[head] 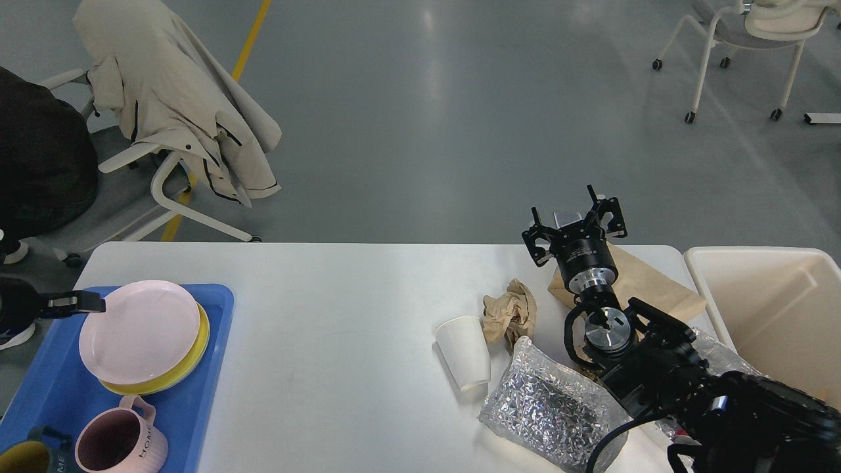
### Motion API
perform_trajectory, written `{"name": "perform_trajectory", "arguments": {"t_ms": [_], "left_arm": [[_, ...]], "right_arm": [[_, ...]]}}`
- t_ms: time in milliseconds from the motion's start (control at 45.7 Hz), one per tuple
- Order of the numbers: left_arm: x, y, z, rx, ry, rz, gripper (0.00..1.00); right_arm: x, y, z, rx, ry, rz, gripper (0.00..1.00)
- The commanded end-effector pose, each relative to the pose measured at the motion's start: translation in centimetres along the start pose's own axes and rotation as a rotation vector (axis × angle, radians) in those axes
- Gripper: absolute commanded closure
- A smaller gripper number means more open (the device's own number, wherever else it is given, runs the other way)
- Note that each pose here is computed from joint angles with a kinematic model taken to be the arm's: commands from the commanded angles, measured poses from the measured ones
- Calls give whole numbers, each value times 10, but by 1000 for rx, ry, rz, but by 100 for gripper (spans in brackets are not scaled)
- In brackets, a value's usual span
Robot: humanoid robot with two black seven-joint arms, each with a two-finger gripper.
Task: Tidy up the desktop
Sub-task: 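Release the pink plate and raise the left gripper away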
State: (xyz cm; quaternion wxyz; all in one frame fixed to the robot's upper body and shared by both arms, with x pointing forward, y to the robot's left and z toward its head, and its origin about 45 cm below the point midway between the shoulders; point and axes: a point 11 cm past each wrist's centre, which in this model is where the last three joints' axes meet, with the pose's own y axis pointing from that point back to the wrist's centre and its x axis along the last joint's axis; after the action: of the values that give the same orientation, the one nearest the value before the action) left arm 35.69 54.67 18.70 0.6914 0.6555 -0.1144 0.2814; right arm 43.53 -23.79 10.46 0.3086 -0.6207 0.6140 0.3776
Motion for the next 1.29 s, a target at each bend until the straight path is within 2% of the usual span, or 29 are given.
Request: {"name": "perform_trajectory", "arguments": {"t_ms": [0, 285, 504, 635, 788, 876, 1051, 1270], "left_arm": [[13, 4, 10, -35, 40, 18, 13], [82, 32, 60, -271, 264, 176, 11], [126, 54, 91, -595, 617, 388, 10], [138, 62, 101, -762, 862, 402, 10], [149, 74, 109, -979, 1157, 332, 9], [149, 66, 137, -1072, 1286, 205, 6], [133, 55, 172, -1188, 1346, -32, 4], [118, 44, 201, -1239, 1317, -137, 3]], "right_arm": [[0, 0, 0, 1, 0, 0, 0], [0, 0, 0, -1, 0, 0, 0], [0, 0, 0, 1, 0, 0, 0], [0, 0, 0, 1, 0, 0, 0], [0, 0, 0, 1, 1, 1, 0], [0, 0, 0, 1, 1, 1, 0], [1, 1, 0, -1, 1, 3, 0], [0, 0, 0, 1, 1, 1, 0]]}}
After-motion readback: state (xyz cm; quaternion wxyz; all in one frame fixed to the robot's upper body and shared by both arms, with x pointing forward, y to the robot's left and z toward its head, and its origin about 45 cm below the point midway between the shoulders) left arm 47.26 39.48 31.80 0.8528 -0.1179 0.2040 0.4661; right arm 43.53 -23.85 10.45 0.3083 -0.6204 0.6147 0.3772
